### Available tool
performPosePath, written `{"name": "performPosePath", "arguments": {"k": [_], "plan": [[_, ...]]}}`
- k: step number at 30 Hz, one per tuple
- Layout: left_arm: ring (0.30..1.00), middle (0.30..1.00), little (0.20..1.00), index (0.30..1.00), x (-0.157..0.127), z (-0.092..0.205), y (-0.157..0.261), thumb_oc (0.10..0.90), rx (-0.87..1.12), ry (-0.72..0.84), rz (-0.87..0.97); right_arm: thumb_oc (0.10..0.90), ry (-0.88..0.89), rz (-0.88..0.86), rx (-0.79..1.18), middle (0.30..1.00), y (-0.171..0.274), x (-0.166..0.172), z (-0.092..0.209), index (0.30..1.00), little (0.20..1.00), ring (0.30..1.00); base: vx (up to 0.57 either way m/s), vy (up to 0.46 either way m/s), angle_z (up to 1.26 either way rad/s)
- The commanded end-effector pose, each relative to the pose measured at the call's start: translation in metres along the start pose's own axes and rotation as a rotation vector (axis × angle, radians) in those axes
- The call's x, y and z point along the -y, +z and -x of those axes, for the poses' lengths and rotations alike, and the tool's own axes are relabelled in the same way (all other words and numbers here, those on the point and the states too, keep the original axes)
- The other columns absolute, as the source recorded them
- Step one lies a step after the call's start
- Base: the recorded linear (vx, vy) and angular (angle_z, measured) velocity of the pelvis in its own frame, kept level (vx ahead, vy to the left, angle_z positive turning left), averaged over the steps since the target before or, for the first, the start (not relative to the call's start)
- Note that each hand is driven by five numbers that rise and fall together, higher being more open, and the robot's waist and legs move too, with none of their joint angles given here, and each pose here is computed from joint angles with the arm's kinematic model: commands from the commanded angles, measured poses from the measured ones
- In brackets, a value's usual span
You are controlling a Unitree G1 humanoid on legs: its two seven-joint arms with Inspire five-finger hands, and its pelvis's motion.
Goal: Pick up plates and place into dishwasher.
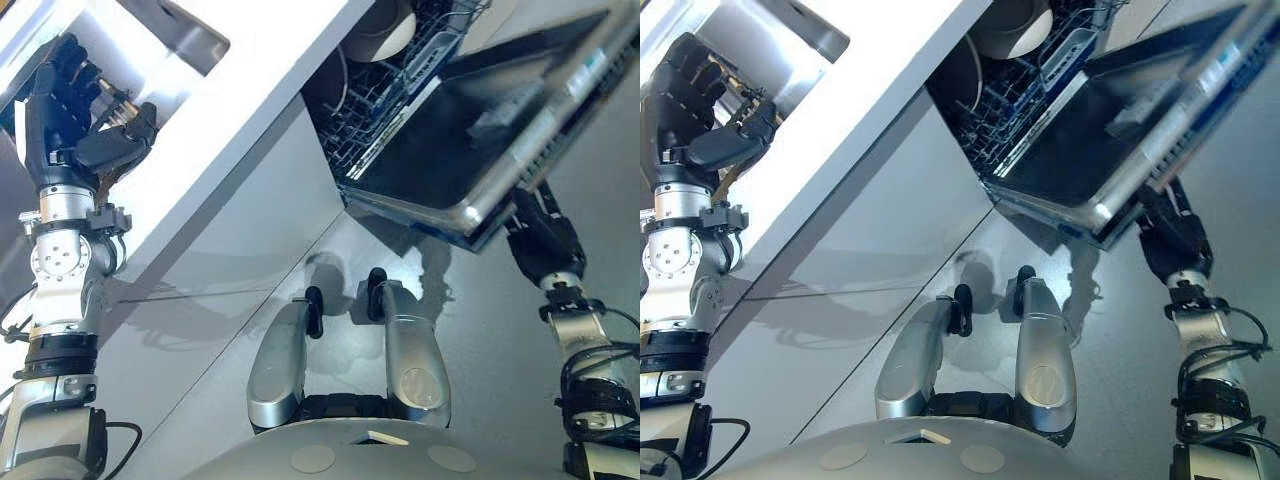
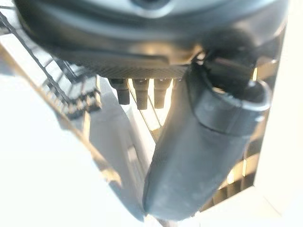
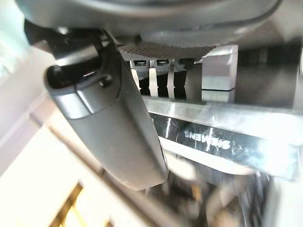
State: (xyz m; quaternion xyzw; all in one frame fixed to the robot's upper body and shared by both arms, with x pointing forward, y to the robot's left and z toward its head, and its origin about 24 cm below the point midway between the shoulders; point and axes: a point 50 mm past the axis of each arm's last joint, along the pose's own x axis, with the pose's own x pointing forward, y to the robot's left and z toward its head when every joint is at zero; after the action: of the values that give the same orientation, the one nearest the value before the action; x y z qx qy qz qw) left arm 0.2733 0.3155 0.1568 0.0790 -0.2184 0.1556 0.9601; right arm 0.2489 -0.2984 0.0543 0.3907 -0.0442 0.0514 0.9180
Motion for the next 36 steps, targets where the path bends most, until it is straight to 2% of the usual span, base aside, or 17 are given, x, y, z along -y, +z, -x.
{"name": "performPosePath", "arguments": {"k": [1, 2, 9, 12, 14, 17, 18, 20, 22, 23, 24, 25, 29, 36], "plan": [[0.900, 0.900, 0.900, 0.900, -0.005, -0.001, 0.022, 0.800, 0.139, 0.015, 0.002, 0.800, 0.990, -0.097, -0.262, 0.900, -0.054, -0.173, -0.044, 0.900, 0.900, 0.900, 0.22, 0.167, -0.02], [0.900, 0.900, 0.900, 0.900, -0.005, 0.003, 0.016, 0.800, 0.114, 0.014, 0.013, 0.800, 1.026, -0.121, -0.273, 0.900, -0.058, -0.187, -0.041, 0.900, 0.900, 0.900, 0.16, 0.122, -0.08], [0.900, 0.900, 0.900, 0.900, -0.003, 0.020, -0.007, 0.800, 0.021, -0.010, 0.027, 0.800, 1.080, -0.218, -0.273, 0.900, -0.066, -0.217, -0.027, 0.900, 0.900, 0.900, 0.19, 0.142, 0.25], [0.900, 0.900, 0.900, 0.900, -0.002, 0.028, -0.015, 0.800, -0.010, -0.022, 0.034, 0.800, 1.079, -0.170, -0.264, 0.900, -0.070, -0.219, -0.022, 0.900, 0.900, 0.900, 0.14, 0.104, 0.33], [0.900, 0.900, 0.900, 0.900, -0.002, 0.031, -0.019, 0.800, -0.023, -0.028, 0.036, 0.800, 0.993, -0.121, -0.234, 0.900, -0.071, -0.213, -0.025, 0.900, 0.900, 0.900, 0.09, 0.073, 0.17], [0.900, 0.900, 0.900, 0.900, -0.006, 0.037, -0.021, 0.800, -0.033, -0.034, 0.038, 0.800, 0.703, 0.019, -0.166, 0.900, -0.071, -0.178, -0.033, 0.900, 0.900, 0.900, 0.05, 0.043, 0.07], [0.900, 0.900, 0.900, 0.900, -0.008, 0.039, -0.021, 0.800, -0.034, -0.031, 0.039, 0.800, 0.662, 0.043, -0.161, 0.900, -0.071, -0.168, -0.032, 0.900, 0.900, 0.900, 0.01, 0.028, 0.06], [0.900, 0.900, 0.900, 0.900, -0.014, 0.048, -0.021, 0.800, -0.032, -0.019, 0.043, 0.800, 0.485, 0.118, -0.170, 0.900, -0.072, -0.131, -0.025, 0.900, 0.900, 0.900, -0.04, 0.028, 0.05], [0.900, 0.900, 0.900, 0.900, -0.024, 0.063, -0.018, 0.800, -0.020, 0.007, 0.036, 0.800, 0.274, 0.259, -0.207, 0.900, -0.077, -0.082, -0.002, 0.900, 0.900, 0.900, -0.11, 0.002, 0.00], [0.900, 0.900, 0.900, 0.900, -0.025, 0.065, -0.017, 0.800, -0.018, 0.010, 0.032, 0.800, 0.255, 0.285, -0.208, 0.900, -0.077, -0.076, 0.002, 0.900, 0.900, 0.900, -0.17, -0.048, -0.04], [0.900, 0.900, 0.900, 0.900, -0.029, 0.074, -0.012, 0.800, -0.001, 0.025, 0.018, 0.800, 0.172, 0.499, -0.226, 0.900, -0.074, -0.048, 0.025, 0.900, 0.900, 0.900, -0.13, -0.046, -0.04], [0.900, 0.900, 0.900, 0.900, -0.030, 0.075, -0.011, 0.800, 0.003, 0.028, 0.017, 0.800, 0.163, 0.530, -0.233, 0.900, -0.074, -0.044, 0.028, 0.900, 0.900, 0.900, -0.18, -0.064, -0.09], [0.900, 0.900, 0.900, 0.900, -0.023, 0.076, -0.005, 0.800, 0.041, 0.013, -0.021, 0.800, 0.091, 0.844, -0.379, 0.900, -0.085, -0.009, 0.059, 0.900, 0.900, 0.900, -0.13, -0.041, -0.09], [0.900, 0.900, 0.900, 0.900, 0.016, 0.050, 0.001, 0.800, 0.103, -0.081, 0.021, 0.800, -0.177, 0.854, -0.635, 0.900, -0.133, 0.040, 0.096, 0.900, 0.900, 0.900, -0.11, 0.005, -0.03]]}}
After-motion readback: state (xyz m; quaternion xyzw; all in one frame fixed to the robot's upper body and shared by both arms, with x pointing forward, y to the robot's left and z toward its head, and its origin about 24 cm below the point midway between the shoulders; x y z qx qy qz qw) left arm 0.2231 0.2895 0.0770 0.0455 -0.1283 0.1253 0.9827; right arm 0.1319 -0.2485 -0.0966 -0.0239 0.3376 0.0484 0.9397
